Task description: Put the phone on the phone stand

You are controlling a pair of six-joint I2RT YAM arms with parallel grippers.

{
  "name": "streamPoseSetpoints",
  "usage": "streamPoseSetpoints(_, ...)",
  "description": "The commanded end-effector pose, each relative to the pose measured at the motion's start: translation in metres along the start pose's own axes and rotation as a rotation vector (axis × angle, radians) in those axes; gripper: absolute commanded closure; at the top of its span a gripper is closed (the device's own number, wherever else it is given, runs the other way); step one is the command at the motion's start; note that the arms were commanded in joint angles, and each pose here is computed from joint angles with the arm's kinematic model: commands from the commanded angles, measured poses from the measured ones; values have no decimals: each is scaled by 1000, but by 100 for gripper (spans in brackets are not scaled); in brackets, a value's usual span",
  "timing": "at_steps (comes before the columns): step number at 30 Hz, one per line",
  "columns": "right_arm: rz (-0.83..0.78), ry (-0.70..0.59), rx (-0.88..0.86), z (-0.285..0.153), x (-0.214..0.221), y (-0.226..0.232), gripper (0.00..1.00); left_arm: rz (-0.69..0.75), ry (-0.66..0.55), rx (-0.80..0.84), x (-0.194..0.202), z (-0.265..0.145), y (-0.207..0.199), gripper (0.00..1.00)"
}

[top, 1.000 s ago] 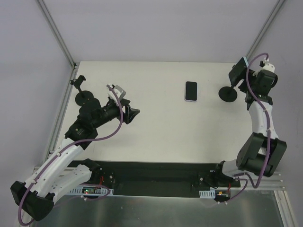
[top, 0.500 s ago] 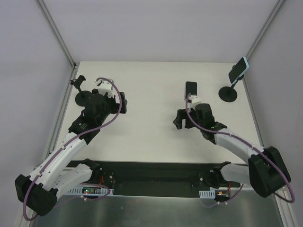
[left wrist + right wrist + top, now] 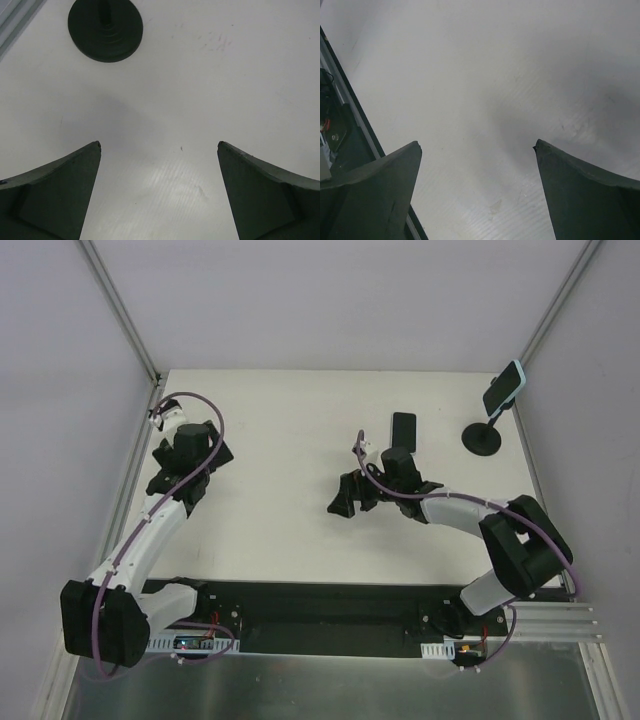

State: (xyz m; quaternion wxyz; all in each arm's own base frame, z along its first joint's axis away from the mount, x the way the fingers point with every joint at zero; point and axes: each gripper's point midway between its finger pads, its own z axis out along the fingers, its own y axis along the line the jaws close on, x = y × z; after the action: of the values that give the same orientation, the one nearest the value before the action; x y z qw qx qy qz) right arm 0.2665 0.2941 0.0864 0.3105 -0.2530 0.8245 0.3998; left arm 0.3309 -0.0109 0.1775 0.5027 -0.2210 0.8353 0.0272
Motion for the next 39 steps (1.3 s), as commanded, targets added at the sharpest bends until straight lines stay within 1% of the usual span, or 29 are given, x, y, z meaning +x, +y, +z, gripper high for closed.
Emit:
streamPoseSetpoints(1,-15,-119,43,-12,-27,2,1,-330,40,-52,-16,6,5,1)
streamPoseSetpoints(2,-24,-126,68,-15,-27,-2,1,-406,4,-65,-27,6,5,1)
streamPoseSetpoints(4,-37,-152,105,-23,-32,-8,1,-449,-69,-74,-49,9,6,1)
streamPoseSetpoints(5,-30,-154,123,-25,-29,-12,0,-471,-141,-68,-73,10,4,1)
streamPoseSetpoints(6,-33,-167,127,-28,-33,-13,0,-479,-180,-133,-82,18,17,1)
streamPoseSetpoints(8,-21,-175,130,-31,-35,-15,0,-504,-209,-161,-105,25,25,1)
streamPoseSetpoints(9,-18,-178,127,-32,-36,-15,0,-504,-200,-189,-105,35,30,1)
streamPoseSetpoints(10,-18,-183,127,-33,-38,-14,0,-517,-213,-225,-111,41,44,1)
streamPoseSetpoints(11,-16,-186,130,-34,-38,-16,0,-517,-220,-229,-120,44,47,1)
streamPoseSetpoints(13,-14,-193,133,-36,-39,-16,0,-475,-167,-219,-118,59,50,3)
streamPoseSetpoints(15,-1,-197,134,-39,-40,-17,0,-411,-142,-236,-121,67,52,4)
streamPoseSetpoints(18,1,-209,146,-43,-41,-20,0,-374,-149,-271,-123,73,57,5)
streamPoseSetpoints(21,5,-209,146,-42,-41,-21,0,-341,-136,-296,-126,84,64,8)
streamPoseSetpoints(22,7,-205,142,-42,-41,-21,0,-341,-126,-284,-126,87,63,13)
streamPoseSetpoints(25,13,-200,135,-41,-40,-20,0,-346,-107,-285,-124,96,67,23)
streamPoseSetpoints(26,13,-200,135,-40,-40,-20,0,-340,-98,-289,-121,100,68,34)
streamPoseSetpoints(29,15,-198,139,-39,-40,-22,0,-342,-74,-288,-115,106,69,43)
streamPoseSetpoints(31,18,-191,137,-38,-38,-23,0,-340,-57,-283,-110,110,67,46)
streamPoseSetpoints(35,18,-188,138,-36,-38,-24,0,-340,-27,-277,-102,118,68,55)
streamPoseSetpoints(36,21,-185,139,-35,-37,-25,0,-342,-18,-269,-100,121,68,62)
streamPoseSetpoints(38,21,-181,142,-35,-36,-26,0,-333,-4,-262,-97,124,67,70)
streamPoseSetpoints(39,21,-181,144,-34,-36,-26,0,-332,5,-254,-96,125,68,81)
